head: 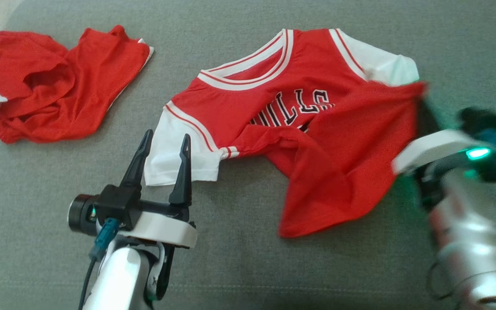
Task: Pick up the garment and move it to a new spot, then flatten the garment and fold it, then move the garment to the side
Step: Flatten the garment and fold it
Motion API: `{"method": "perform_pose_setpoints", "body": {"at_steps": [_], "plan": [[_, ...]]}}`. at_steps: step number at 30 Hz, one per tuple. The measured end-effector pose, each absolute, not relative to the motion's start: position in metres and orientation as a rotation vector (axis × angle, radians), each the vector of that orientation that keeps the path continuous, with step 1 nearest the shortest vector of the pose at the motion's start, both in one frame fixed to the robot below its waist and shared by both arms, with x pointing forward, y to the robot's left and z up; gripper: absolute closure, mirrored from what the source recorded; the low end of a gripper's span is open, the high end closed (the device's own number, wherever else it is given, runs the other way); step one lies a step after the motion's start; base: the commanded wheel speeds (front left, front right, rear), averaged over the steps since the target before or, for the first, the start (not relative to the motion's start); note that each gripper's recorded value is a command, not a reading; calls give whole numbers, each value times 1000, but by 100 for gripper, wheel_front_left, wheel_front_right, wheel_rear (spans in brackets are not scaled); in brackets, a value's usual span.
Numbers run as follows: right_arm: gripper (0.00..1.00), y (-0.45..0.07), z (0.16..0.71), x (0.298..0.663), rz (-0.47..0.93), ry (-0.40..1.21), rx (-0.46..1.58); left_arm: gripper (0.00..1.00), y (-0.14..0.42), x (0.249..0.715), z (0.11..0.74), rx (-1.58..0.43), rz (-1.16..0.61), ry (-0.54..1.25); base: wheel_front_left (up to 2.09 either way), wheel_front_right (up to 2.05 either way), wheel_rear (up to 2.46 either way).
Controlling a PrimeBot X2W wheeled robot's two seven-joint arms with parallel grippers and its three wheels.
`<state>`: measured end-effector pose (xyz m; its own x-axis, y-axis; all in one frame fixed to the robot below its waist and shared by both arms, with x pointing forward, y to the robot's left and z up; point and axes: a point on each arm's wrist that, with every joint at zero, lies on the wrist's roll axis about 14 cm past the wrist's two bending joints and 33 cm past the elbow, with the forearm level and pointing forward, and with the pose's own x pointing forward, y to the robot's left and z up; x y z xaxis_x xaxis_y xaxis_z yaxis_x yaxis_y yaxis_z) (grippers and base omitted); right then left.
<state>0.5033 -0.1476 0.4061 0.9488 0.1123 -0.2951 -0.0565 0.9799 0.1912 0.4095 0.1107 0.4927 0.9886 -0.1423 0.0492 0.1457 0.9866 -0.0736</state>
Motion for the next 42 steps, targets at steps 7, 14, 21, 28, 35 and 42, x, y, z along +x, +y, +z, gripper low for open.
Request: {"method": "perform_pose_setpoints", "body": {"at_steps": [7, 14, 21, 28, 35, 42], "plan": [[100, -260, 480, 533, -122, 114, 48, 0, 109, 408, 500, -100, -141, -60, 0, 0, 0], [100, -309, 504, 539, -208, 115, -79, 0, 112, 406, 500, -103, -129, -59, 0, 0, 0], [100, -324, 526, 561, -242, 104, -166, 0, 117, 407, 496, -103, -115, -47, 0, 0, 0], [100, -314, 553, 594, -229, 43, -236, 0, 125, 414, 494, -93, -92, -46, 0, 0, 0], [0, -289, 555, 596, -181, 2, -223, 0, 124, 413, 498, -93, -93, -57, 0, 0, 0], [0, -242, 524, 557, -64, 34, -203, 0, 116, 411, 519, -101, -119, -113, 0, 0, 0]]}}
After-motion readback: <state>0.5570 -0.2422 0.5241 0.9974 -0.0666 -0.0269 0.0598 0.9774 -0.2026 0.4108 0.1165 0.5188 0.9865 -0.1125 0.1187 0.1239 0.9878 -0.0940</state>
